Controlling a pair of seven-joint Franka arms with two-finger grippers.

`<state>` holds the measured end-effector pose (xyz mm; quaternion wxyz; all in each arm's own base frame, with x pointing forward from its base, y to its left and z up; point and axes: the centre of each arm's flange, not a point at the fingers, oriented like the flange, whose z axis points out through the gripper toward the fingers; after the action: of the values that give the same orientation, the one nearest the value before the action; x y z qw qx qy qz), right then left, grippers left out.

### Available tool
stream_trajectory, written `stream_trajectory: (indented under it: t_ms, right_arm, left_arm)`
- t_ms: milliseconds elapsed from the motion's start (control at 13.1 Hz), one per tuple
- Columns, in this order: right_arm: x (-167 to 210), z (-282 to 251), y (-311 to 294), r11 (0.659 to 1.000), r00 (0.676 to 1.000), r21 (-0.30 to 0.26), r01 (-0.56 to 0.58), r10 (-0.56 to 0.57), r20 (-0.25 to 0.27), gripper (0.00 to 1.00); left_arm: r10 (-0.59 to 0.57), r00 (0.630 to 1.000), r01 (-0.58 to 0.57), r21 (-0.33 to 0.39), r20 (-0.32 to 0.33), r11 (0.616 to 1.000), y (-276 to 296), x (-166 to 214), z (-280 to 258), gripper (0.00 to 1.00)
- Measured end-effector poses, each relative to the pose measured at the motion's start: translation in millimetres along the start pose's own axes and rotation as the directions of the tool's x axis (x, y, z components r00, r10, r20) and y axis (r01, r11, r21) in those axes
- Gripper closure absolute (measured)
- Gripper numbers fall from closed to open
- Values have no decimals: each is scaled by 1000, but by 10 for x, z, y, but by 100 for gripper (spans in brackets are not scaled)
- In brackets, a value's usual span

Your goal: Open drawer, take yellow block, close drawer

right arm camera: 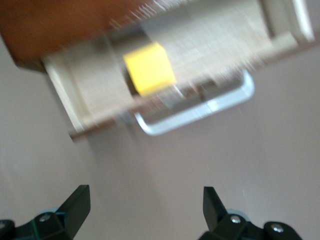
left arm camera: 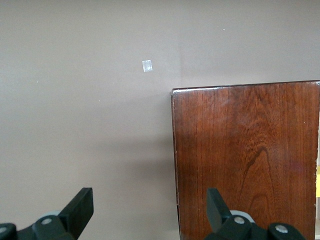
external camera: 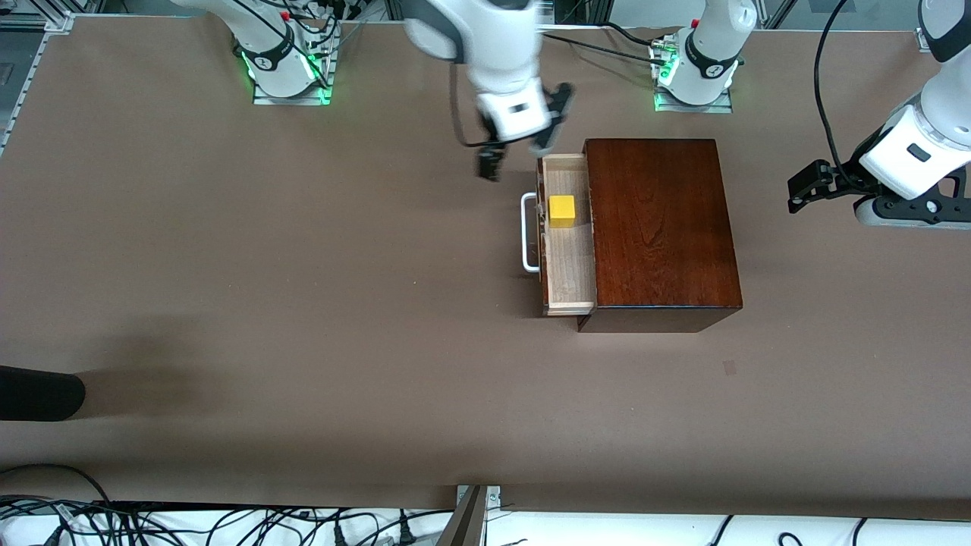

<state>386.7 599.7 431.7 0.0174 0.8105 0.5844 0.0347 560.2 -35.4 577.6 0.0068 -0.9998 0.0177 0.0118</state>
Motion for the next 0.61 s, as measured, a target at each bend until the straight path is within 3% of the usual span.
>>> stream_trajectory:
  t_ms: [229, 610]
  right_arm:
    - [449, 308, -321, 993, 994, -43, 106, -107, -19, 0]
    - [607, 556, -198, 963, 962, -75, 259, -264, -67, 0]
  left_arm:
    - [1, 1000, -1, 0, 5, 1000, 6, -5, 3, 0]
    - [5, 1000, -5, 0, 5, 1000, 26, -7, 0, 0]
